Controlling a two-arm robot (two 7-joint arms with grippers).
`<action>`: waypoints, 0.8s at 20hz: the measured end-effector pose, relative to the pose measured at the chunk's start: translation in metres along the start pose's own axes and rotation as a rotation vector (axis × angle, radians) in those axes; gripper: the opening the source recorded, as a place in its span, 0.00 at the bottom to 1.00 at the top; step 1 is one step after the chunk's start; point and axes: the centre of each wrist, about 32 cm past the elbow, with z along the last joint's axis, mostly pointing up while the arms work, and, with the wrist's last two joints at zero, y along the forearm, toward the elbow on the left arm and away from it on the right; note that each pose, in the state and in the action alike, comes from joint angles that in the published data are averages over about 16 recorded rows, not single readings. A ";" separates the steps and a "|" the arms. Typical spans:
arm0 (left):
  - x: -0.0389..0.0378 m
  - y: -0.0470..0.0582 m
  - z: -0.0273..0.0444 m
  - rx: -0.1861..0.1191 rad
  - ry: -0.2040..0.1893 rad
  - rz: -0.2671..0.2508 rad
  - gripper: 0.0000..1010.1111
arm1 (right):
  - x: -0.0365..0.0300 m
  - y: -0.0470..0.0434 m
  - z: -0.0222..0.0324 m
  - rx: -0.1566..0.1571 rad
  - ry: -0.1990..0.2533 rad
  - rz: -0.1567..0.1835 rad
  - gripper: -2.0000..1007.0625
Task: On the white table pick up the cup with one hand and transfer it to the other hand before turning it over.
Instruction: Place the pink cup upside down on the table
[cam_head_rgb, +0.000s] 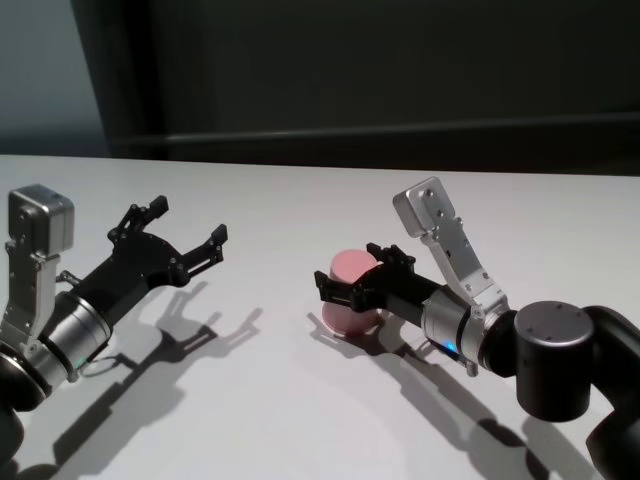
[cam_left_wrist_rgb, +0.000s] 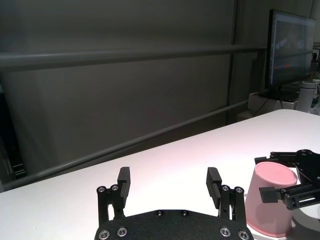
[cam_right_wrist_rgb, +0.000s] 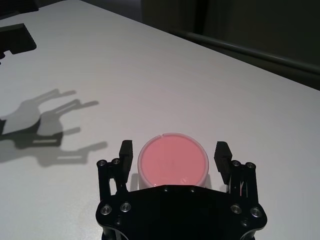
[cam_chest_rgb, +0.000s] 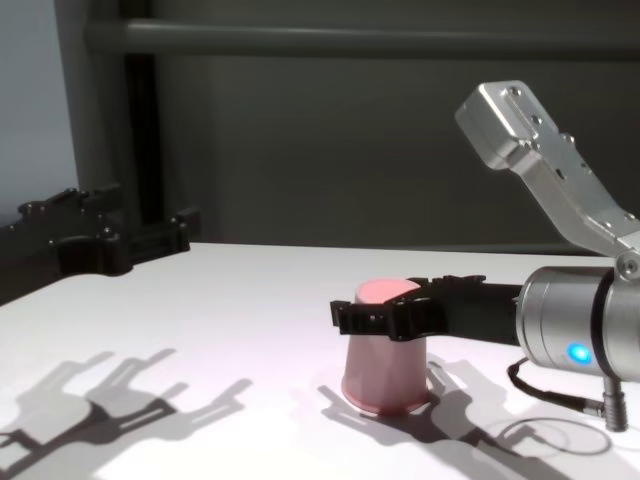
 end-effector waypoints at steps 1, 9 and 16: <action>0.0000 0.000 0.0000 0.000 0.000 0.000 0.99 | 0.0000 0.0000 0.0000 0.000 0.000 0.000 0.98; 0.0000 0.000 0.0000 0.000 0.000 0.000 0.99 | -0.0008 0.0009 0.0037 0.012 -0.005 0.004 1.00; 0.0000 0.000 0.0000 0.000 0.000 0.000 0.99 | -0.0014 0.0015 0.0146 0.049 -0.009 0.011 1.00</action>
